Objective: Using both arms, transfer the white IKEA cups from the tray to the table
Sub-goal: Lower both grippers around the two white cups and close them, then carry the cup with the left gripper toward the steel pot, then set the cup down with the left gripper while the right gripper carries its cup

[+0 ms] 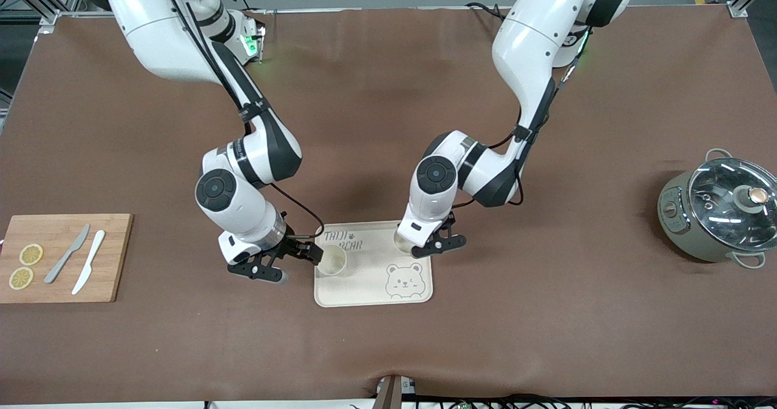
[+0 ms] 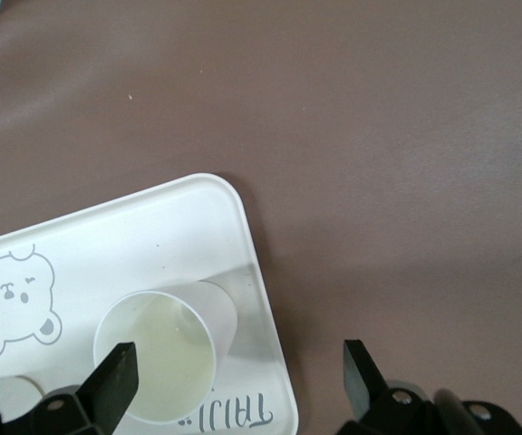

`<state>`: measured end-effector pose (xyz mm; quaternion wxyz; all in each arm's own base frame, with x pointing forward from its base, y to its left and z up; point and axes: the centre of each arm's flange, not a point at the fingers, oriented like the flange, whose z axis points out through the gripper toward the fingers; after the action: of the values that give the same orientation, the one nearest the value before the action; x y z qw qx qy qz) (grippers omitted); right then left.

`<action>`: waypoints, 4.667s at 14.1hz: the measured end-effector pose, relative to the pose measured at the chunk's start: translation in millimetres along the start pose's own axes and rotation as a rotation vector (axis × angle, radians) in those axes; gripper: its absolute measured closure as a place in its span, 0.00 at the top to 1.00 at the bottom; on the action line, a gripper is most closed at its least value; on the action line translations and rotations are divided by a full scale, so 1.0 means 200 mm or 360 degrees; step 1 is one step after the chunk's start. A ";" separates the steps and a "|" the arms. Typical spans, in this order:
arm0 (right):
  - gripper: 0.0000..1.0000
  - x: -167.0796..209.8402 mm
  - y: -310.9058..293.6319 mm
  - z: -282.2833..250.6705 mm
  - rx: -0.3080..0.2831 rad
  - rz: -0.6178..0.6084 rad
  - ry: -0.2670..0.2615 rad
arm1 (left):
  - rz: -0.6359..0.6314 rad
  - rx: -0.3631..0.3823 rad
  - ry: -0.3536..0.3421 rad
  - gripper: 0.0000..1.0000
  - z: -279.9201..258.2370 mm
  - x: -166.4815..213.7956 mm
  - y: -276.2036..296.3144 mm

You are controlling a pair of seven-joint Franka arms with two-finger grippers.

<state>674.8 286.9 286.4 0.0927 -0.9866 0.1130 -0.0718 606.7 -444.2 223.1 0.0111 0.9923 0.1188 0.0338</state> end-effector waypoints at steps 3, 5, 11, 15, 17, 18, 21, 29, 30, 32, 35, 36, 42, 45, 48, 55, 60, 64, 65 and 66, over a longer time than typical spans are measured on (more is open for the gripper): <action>1.00 -0.04 -0.03 0.08 0.0001 -0.0003 -0.0001 | -0.0002 -0.0006 0.0005 0.05 -0.01 0.01 0.00; 1.00 -0.05 -0.03 0.12 -0.0010 -0.0008 -0.0008 | -0.0002 -0.0012 0.0010 0.04 -0.02 0.01 0.01; 1.00 -0.05 -0.02 0.17 -0.0020 -0.0023 0.0009 | -0.0027 -0.0040 0.0039 0.04 -0.08 0.08 -0.01; 1.00 -0.08 -0.04 0.21 -0.0020 -0.0018 0.0008 | 0.0016 -0.0023 0.0035 0.04 -0.20 0.25 -0.16; 1.00 -0.09 -0.04 0.23 -0.0021 -0.0017 0.0004 | 0.0062 0.0017 0.0003 0.04 -0.26 0.37 -0.31; 1.00 -0.09 -0.04 0.25 -0.0023 -0.0016 0.0001 | 0.0086 0.0032 -0.0011 0.04 -0.28 0.44 -0.39; 1.00 -0.10 -0.04 0.28 -0.0018 -0.0020 0.0009 | 0.0177 0.0053 -0.0033 0.04 -0.36 0.62 -0.63; 1.00 -0.11 -0.06 0.29 -0.0016 -0.0007 0.0009 | 0.0373 0.0065 -0.0053 0.04 -0.48 0.97 -1.25; 1.00 -0.11 -0.06 0.29 -0.0016 -0.0005 0.0009 | 0.0407 0.0062 -0.0061 0.04 -0.48 1.02 -1.36; 0.96 -0.11 -0.05 0.29 -0.0017 -0.0003 0.0008 | 0.0468 0.0047 -0.0081 0.04 -0.46 1.11 -1.59; 0.84 -0.12 -0.05 0.30 -0.0020 -0.0002 0.0004 | 0.0521 0.0019 -0.0114 0.04 -0.42 1.18 -1.88; 0.77 -0.12 -0.05 0.31 -0.0021 -0.0001 0.0002 | 0.0530 0.0010 -0.0128 0.04 -0.39 1.19 -1.94; 0.47 -0.12 -0.05 0.33 -0.0024 0.0000 -0.0001 | 0.0538 0.0002 -0.0223 0.04 -0.11 1.16 -1.98; 0.16 -0.12 -0.04 0.33 -0.0024 0.0001 -0.0002 | 0.0524 -0.0016 -0.0222 0.04 -0.01 1.16 -1.98; 0.04 -0.12 -0.04 0.33 -0.0024 0.0001 -0.0002 | 0.0522 -0.0019 -0.0219 0.16 -0.01 1.16 -1.97; 0.04 -0.08 -0.07 0.28 -0.0016 0.0001 0.0013 | 0.0525 -0.0023 -0.0171 0.86 -0.09 1.19 -1.96; 0.04 0.03 -0.04 0.15 -0.0112 -0.0023 -0.0098 | 0.0528 -0.0033 -0.0068 1.00 -0.35 1.23 -1.95; 0.04 0.21 0.20 0.07 -0.0144 -0.0223 -0.0149 | 0.0513 -0.0037 -0.0106 1.00 -0.64 1.20 -1.95; 0.04 0.24 0.27 0.06 -0.0153 -0.0261 -0.0172 | 0.0494 -0.0037 -0.0129 1.00 -0.72 1.18 -1.95; 0.04 0.28 0.32 0.05 -0.0154 -0.0299 -0.0178 | 0.0472 -0.0036 -0.0149 1.00 -0.79 1.16 -1.95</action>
<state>716.4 214.1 270.7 0.0441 -0.9987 0.0182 -0.0194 728.0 -7.9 384.0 0.0228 0.9992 -0.0301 -0.0099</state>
